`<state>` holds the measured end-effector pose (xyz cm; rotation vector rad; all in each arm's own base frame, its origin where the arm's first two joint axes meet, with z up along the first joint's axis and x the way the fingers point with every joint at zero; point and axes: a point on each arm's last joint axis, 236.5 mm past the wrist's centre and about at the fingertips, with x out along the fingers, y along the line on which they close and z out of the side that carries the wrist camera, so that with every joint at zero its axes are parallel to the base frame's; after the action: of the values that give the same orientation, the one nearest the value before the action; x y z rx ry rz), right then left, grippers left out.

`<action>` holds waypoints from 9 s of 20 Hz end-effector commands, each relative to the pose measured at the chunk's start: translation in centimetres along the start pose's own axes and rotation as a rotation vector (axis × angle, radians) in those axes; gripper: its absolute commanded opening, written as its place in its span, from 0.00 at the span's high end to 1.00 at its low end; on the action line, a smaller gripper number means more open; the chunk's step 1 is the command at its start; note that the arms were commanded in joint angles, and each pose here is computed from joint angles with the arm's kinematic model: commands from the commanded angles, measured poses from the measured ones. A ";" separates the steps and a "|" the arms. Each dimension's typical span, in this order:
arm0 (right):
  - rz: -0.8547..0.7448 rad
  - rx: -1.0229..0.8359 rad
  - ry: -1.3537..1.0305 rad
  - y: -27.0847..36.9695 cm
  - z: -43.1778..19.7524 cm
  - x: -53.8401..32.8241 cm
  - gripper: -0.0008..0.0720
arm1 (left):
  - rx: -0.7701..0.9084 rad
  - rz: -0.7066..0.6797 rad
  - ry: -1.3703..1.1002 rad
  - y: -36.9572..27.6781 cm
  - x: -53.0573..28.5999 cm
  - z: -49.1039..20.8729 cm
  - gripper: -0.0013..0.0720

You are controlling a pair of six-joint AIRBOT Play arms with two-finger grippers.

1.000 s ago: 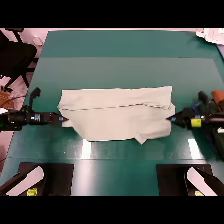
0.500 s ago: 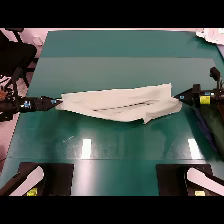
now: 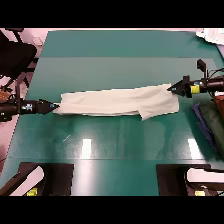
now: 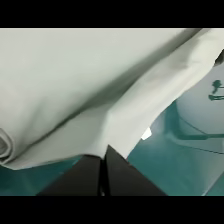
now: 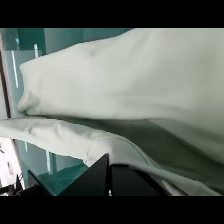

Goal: Fold the shirts.

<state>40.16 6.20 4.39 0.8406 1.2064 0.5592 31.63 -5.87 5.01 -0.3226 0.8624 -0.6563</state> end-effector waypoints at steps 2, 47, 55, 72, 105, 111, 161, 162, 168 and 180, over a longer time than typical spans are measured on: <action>-0.007 0.003 -0.027 -1.1 2.2 -0.4 0.96 | 0.011 0.108 -0.030 2.6 -0.1 0.7 0.95; -0.209 -0.039 -0.160 -10.8 5.1 -5.3 0.39 | 0.192 0.253 -0.121 2.8 3.8 8.5 0.23; -0.183 -0.084 -0.039 -10.0 2.6 -4.2 0.06 | 0.107 0.041 0.009 -8.7 14.2 5.4 0.95; -0.214 -0.168 0.083 -13.5 1.3 -0.5 0.04 | -0.098 -0.012 0.222 -13.6 30.0 -1.3 0.95; 0.012 -0.343 0.060 -2.7 1.4 2.0 0.96 | 0.033 0.045 0.328 -12.4 28.6 -3.2 0.95; 0.037 -0.482 0.047 3.6 1.2 -0.4 0.96 | 0.006 0.027 0.321 -12.9 28.7 -3.1 0.95; 0.212 -0.773 0.266 26.1 -8.2 21.3 0.96 | 0.203 0.405 0.346 5.7 12.6 4.4 0.95; 0.212 -0.775 0.256 26.3 -8.2 21.5 0.96 | 0.183 0.423 0.329 6.6 11.6 4.8 0.95; 0.213 -0.757 0.263 26.3 -9.1 23.7 0.96 | -0.027 0.548 0.237 14.1 5.8 5.8 0.95; 0.221 -0.723 0.142 28.5 -8.6 27.4 0.96 | -0.124 0.497 0.310 15.7 8.5 2.6 0.95</action>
<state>40.45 45.24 10.74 0.2819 0.9469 1.1941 44.17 1.02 -5.66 -0.0728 1.2076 -0.1794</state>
